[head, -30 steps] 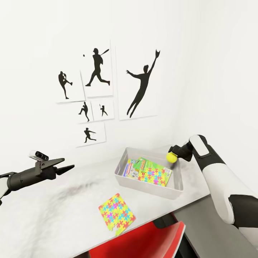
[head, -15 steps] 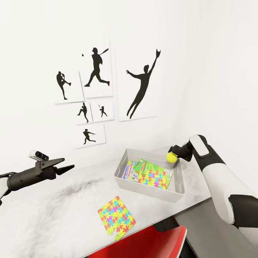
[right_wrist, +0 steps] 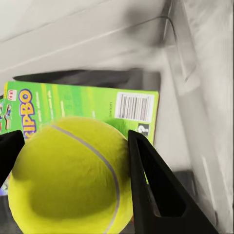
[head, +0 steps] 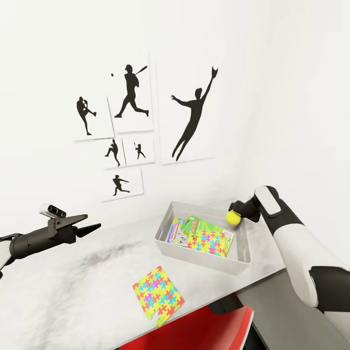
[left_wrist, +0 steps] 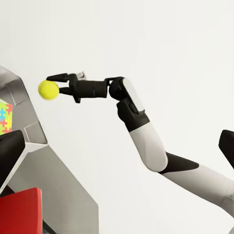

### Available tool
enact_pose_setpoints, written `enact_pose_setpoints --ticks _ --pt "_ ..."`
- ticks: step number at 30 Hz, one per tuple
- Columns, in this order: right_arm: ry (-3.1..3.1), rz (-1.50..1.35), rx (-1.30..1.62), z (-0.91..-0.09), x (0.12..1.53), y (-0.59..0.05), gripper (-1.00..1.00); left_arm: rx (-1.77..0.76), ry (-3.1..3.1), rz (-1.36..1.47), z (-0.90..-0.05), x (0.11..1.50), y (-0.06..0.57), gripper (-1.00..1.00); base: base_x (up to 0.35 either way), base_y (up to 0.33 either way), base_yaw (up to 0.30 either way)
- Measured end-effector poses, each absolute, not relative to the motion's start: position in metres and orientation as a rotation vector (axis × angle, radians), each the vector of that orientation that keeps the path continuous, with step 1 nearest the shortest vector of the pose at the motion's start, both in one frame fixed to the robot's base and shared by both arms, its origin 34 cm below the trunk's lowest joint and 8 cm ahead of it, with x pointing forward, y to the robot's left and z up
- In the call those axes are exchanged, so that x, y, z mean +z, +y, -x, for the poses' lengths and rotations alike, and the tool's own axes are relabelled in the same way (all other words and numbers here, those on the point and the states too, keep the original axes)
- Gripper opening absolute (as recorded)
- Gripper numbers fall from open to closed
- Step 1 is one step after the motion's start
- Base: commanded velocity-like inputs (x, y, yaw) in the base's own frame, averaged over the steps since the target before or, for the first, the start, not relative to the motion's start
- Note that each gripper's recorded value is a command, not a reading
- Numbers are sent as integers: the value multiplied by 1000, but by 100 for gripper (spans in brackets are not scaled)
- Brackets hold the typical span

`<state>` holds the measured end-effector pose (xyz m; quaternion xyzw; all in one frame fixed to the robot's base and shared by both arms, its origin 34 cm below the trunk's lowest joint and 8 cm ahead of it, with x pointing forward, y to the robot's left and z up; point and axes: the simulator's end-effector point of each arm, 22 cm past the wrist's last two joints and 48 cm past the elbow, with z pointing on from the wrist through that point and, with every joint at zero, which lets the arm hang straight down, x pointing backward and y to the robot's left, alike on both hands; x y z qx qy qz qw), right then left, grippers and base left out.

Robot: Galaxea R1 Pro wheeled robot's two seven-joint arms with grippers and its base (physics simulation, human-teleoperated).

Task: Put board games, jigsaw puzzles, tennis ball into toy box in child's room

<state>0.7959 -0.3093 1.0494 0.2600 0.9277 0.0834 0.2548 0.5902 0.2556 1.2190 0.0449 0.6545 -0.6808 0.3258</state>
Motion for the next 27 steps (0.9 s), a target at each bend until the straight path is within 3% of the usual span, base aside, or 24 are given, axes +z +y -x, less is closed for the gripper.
enact_pose_setpoints --ticks 15,27 --pt "2583 -660 -11 -780 1023 -339 -100 -1784 1715 -117 -590 1219 256 100 0 0 0" --pt "2584 -643 -20 -781 1024 -335 -100 -1783 1715 -117 -590 1219 256 100 0 0 0"
